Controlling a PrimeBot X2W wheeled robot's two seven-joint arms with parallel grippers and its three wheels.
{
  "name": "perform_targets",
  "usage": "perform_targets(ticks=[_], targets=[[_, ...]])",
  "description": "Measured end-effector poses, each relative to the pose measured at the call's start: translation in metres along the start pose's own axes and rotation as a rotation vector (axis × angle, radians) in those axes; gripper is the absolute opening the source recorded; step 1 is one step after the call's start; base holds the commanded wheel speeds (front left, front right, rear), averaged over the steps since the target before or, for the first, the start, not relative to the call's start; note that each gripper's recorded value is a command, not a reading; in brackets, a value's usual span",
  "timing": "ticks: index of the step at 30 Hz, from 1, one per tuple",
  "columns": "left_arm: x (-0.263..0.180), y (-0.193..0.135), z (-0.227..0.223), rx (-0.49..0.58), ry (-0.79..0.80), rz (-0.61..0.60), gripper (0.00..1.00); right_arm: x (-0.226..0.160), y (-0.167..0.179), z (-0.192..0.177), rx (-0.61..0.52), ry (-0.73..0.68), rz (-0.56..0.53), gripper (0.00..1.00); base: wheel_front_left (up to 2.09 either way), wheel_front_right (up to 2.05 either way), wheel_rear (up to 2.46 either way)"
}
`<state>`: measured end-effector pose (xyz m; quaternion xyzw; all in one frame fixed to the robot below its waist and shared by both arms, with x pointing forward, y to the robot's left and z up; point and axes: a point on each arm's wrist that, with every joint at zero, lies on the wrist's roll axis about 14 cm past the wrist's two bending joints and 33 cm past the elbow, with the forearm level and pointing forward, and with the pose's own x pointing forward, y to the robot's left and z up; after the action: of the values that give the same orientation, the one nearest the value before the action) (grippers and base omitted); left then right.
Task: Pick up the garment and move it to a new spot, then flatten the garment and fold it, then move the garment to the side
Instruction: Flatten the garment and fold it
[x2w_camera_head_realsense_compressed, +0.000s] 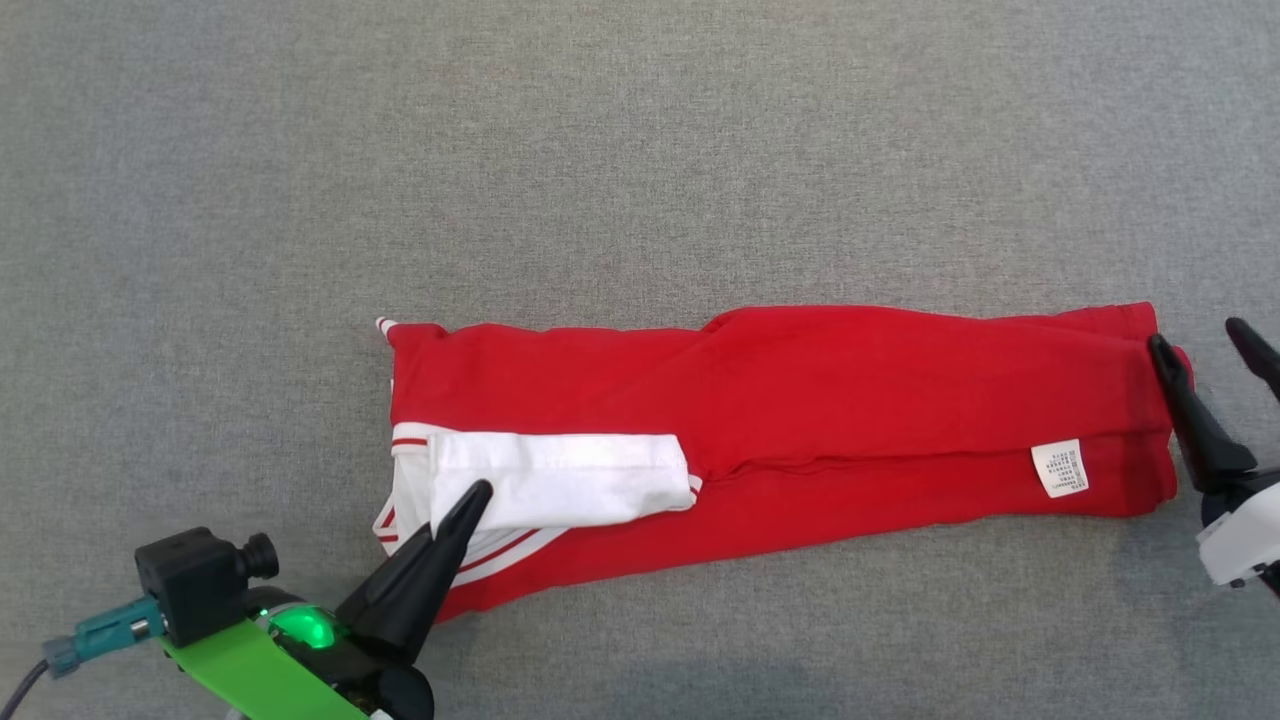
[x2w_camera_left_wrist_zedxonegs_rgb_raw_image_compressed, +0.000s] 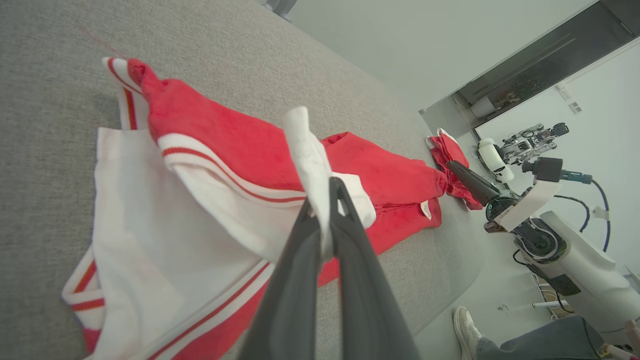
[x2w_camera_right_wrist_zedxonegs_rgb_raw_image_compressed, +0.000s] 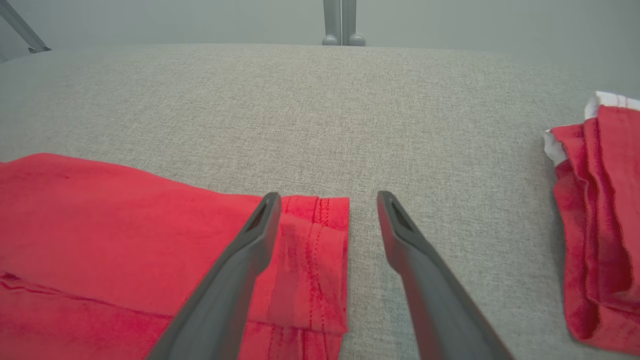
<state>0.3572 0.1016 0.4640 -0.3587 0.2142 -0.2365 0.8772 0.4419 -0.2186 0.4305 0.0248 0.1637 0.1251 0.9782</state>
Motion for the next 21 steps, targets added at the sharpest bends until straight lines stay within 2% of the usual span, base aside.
perform_targets(ticks=[7,12,21], targets=[[0.005,-0.008,-0.01,-0.031,0.008,-0.023,0.0,-0.008,-0.014,0.02,0.007,-0.043,-0.046,1.0,0.0,0.0,0.0],[0.008,-0.012,-0.015,-0.04,0.024,-0.035,0.0,-0.016,-0.012,0.011,0.043,-0.012,-0.062,1.0,0.0,0.0,0.0],[0.01,0.007,-0.024,-0.031,0.07,0.037,0.0,-0.018,-0.01,-0.003,0.062,0.029,-0.074,1.0,0.0,0.0,0.0]])
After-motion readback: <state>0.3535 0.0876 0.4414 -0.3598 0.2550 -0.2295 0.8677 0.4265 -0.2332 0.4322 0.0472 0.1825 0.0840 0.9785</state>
